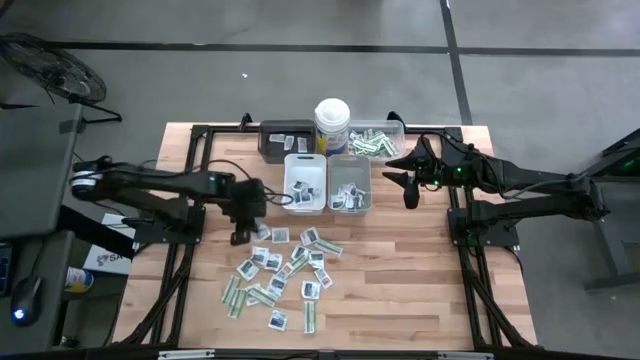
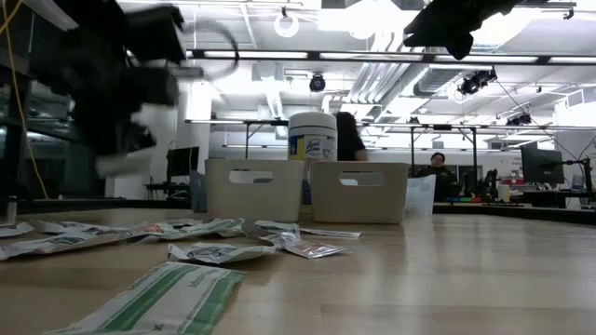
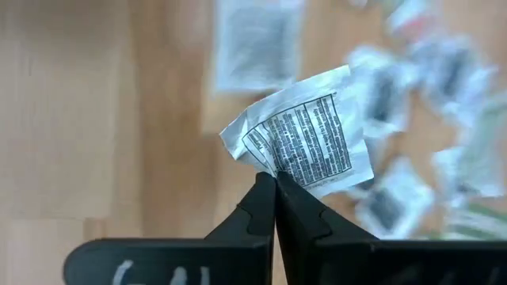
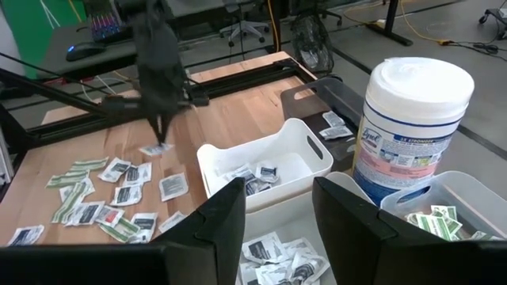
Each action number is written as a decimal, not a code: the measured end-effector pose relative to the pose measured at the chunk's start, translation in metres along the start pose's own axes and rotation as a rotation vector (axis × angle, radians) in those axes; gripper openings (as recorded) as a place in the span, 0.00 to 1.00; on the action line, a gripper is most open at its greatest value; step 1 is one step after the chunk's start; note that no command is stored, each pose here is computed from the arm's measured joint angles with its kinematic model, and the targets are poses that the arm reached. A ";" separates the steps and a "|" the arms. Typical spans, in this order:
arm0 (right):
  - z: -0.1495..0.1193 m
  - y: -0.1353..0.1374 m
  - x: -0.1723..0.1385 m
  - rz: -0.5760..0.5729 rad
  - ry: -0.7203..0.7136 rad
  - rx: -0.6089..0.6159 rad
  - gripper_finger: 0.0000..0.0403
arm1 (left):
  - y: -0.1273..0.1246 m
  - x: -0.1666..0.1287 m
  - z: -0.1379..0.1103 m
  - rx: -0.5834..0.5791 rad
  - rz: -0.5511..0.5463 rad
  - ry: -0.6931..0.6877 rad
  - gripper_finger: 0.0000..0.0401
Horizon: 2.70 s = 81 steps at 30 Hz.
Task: Pick & Place First Aid Supplies
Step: Put the wipe into the gray bin
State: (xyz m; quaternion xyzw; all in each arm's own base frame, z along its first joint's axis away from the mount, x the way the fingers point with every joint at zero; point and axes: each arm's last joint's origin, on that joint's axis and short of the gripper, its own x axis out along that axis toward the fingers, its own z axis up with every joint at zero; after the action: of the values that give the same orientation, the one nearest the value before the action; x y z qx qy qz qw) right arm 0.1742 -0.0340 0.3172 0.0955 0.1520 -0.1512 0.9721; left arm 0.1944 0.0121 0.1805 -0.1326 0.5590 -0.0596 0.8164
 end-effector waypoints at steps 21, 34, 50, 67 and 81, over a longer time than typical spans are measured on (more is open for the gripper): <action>0.003 0.001 0.000 0.005 -0.029 0.003 0.35 | -0.041 -0.109 0.045 0.570 -0.203 -1.113 0.00; 0.003 0.001 0.000 0.005 -0.029 0.003 0.35 | -0.042 -0.117 0.049 0.576 -0.139 -1.225 0.00; 0.004 -0.002 0.000 -0.099 -0.051 -0.002 0.35 | -0.012 -0.047 0.101 0.241 0.210 -1.002 0.00; 0.004 -0.003 0.000 -0.123 -0.058 0.009 0.35 | 0.046 0.007 0.202 0.121 0.330 -0.547 0.00; 0.002 -0.003 0.000 -0.126 -0.040 0.030 0.35 | 0.060 0.026 0.232 0.141 0.314 -0.440 0.02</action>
State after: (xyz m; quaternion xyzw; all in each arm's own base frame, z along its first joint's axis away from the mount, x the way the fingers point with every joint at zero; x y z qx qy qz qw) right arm 0.1734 -0.0377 0.3188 0.0973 0.1359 -0.2161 0.9620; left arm 0.4164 0.0984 0.2194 0.0033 0.3765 0.0591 0.9245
